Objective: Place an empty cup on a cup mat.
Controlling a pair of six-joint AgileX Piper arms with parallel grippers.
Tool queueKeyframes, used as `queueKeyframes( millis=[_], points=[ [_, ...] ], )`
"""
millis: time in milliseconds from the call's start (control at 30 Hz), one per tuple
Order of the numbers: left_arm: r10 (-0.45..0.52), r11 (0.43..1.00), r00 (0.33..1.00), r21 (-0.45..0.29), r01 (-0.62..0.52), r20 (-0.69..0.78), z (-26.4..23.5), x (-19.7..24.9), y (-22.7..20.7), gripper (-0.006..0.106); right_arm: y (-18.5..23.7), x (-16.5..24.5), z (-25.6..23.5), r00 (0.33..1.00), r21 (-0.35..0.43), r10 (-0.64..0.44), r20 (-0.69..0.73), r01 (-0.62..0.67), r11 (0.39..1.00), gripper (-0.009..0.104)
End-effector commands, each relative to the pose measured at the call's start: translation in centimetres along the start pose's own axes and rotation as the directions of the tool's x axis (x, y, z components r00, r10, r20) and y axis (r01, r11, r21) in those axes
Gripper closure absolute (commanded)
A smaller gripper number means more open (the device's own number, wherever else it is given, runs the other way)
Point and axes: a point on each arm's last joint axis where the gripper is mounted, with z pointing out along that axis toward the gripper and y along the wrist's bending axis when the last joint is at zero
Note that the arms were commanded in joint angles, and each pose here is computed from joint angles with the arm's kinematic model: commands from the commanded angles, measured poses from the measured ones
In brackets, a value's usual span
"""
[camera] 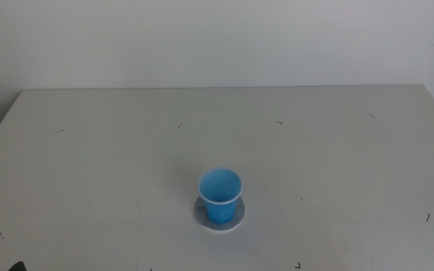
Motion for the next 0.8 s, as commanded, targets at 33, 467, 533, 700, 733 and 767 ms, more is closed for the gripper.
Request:
queueKeyframes(
  millis=[33,467,533,700,733,767],
  points=[
    [-0.011,1.000,0.997,0.011,0.011,0.082,-0.2,-0.8,-0.1,-0.005,0.0,-0.5,-0.7,0.995,0.002,-0.020,0.093,0.020,1.000,0.013],
    [-0.011,1.000,0.997,0.011,0.011,0.081,-0.2,-0.8,-0.1,-0.005,-0.6,3.4,-1.0,0.992,0.012,-0.052,0.116,0.050,0.999,0.013],
    [-0.011,1.000,0.997,0.011,0.011,0.080,-0.2,-0.8,-0.1,-0.005,-0.7,4.0,-0.8,0.994,0.013,-0.049,0.099,0.048,0.999,0.013],
    [-0.011,1.000,0.997,0.011,0.011,0.080,-0.2,-0.8,-0.1,-0.005,-0.9,5.2,-0.3,0.996,0.023,-0.067,0.062,0.066,0.998,0.013],
    [-0.011,1.000,0.997,0.011,0.011,0.080,-0.2,-0.8,-0.1,-0.005,-0.9,5.4,-0.2,0.996,0.023,-0.066,0.054,0.065,0.998,0.013],
    [-0.011,1.000,0.997,0.011,0.011,0.080,-0.2,-0.8,-0.1,-0.005,-0.9,5.7,-0.1,0.997,0.023,-0.066,0.046,0.065,0.998,0.013]
  ],
)
